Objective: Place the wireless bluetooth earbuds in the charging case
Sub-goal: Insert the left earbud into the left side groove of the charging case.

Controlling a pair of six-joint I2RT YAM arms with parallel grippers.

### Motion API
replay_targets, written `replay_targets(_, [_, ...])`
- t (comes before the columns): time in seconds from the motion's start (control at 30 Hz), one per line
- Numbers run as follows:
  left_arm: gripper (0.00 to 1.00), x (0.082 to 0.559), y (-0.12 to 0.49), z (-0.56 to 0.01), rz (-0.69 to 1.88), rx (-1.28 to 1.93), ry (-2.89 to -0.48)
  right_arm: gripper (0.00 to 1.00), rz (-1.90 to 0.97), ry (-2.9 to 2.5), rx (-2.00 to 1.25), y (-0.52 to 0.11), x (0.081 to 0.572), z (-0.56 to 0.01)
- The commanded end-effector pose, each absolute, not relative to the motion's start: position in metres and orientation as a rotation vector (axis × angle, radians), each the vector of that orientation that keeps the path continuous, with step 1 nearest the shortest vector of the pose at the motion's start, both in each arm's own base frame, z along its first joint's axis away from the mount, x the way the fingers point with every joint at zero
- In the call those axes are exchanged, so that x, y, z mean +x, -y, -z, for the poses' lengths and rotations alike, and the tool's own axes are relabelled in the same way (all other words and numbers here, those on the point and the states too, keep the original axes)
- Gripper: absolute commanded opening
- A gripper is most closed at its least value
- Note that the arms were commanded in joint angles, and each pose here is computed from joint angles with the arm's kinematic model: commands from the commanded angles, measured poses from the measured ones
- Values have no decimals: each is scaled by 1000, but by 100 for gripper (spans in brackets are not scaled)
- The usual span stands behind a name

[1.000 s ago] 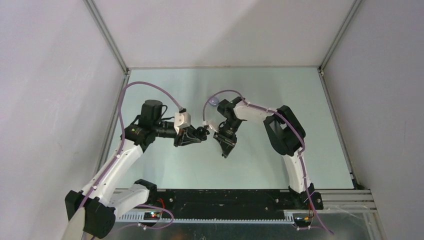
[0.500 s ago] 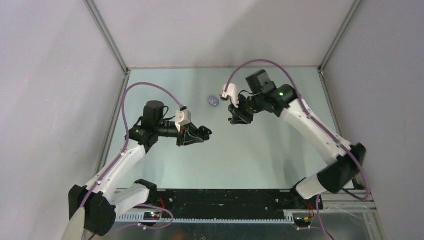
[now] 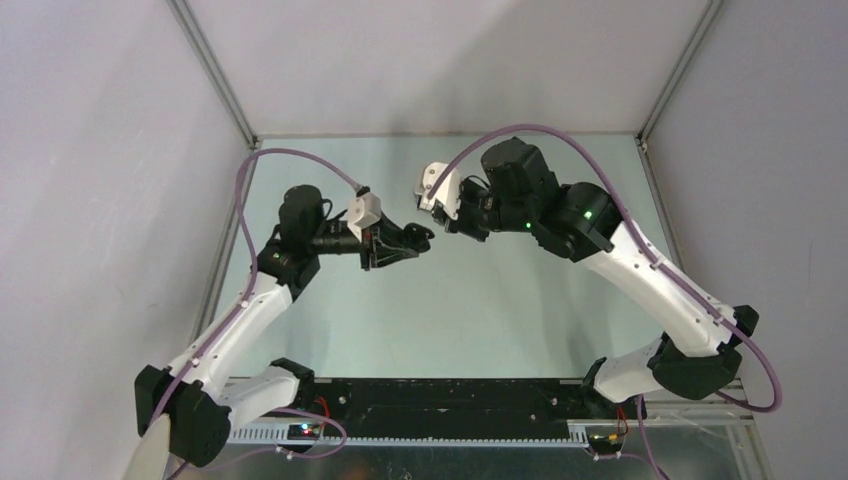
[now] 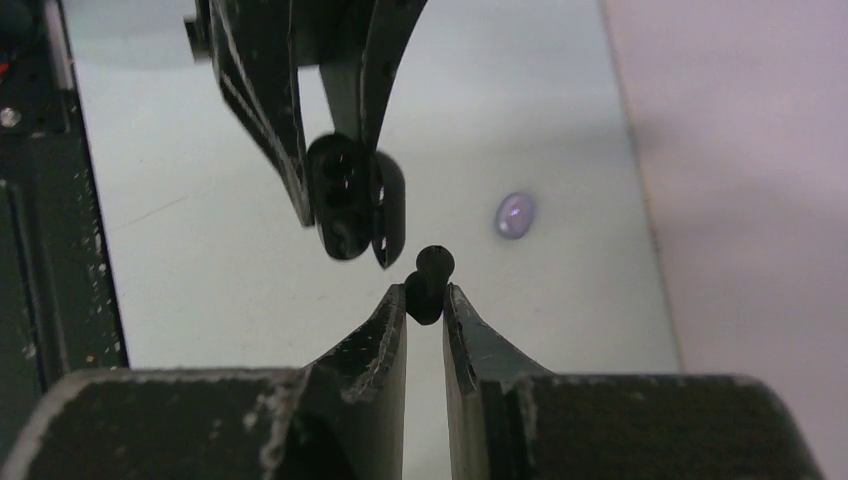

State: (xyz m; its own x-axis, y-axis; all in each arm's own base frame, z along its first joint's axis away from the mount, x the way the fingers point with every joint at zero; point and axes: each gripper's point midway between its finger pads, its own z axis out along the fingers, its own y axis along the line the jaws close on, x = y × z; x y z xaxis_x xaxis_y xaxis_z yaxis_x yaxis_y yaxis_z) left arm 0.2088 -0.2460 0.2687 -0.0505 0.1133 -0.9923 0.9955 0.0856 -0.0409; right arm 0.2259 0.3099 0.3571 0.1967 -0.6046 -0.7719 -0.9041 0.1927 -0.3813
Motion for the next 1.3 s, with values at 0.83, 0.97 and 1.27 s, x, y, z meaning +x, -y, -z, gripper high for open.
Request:
replay_targets(0.83, [8, 183, 271, -303, 1206, 1049, -1006, 8, -179, -1329, -1761, -316, 184, -353])
replay_targets(0.97, [8, 182, 272, -294, 1196, 1085, -1018, 8, -180, -1312, -1785, -321, 180, -351])
replay_targets(1.27, [7, 184, 273, -290, 1192, 1094, -1039, 8, -179, -1287, -1844, -337, 171, -343])
